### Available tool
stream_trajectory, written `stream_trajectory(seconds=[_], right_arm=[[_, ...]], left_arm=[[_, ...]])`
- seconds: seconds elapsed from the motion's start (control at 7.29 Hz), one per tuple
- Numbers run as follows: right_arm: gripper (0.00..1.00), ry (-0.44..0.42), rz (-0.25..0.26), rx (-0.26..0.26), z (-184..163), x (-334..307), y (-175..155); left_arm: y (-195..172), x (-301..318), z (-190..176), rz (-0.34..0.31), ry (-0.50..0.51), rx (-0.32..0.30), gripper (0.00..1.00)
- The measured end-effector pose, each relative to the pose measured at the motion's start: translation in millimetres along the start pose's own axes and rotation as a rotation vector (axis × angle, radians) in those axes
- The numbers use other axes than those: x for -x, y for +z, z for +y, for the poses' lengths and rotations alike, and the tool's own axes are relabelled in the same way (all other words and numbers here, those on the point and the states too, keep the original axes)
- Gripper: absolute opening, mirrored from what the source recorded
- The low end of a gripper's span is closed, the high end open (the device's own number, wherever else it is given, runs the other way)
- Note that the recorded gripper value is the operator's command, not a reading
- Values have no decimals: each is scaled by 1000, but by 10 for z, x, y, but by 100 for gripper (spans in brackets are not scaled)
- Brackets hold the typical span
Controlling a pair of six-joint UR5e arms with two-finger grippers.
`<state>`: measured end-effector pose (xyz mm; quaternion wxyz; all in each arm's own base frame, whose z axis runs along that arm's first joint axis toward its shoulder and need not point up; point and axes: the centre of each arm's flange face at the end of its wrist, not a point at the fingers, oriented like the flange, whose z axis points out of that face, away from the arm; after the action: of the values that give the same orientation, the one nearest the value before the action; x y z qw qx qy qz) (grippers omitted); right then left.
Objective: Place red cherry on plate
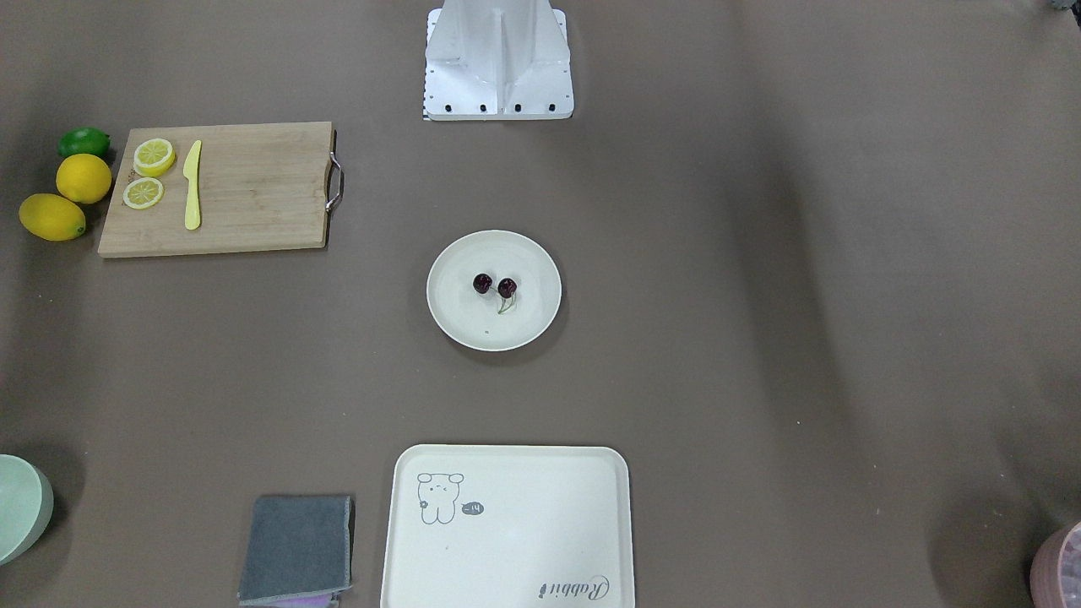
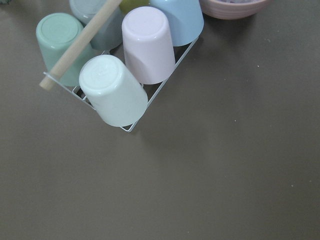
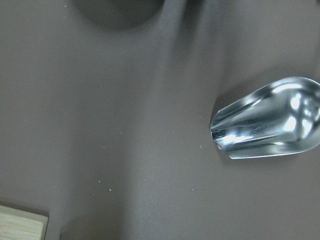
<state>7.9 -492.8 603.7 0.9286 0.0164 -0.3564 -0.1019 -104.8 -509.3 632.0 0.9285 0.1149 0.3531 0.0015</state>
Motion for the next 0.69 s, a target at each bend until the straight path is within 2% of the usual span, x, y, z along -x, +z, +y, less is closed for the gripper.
stream_trajectory(seconds=[0.41, 0.69], right_arm=[[100, 85, -24, 1, 339, -307, 13], [100, 106, -30, 4, 442, -386, 31]], left_arm=[[-90, -80, -25, 0, 13, -19, 98], [-120, -164, -56, 3, 28, -25, 98]])
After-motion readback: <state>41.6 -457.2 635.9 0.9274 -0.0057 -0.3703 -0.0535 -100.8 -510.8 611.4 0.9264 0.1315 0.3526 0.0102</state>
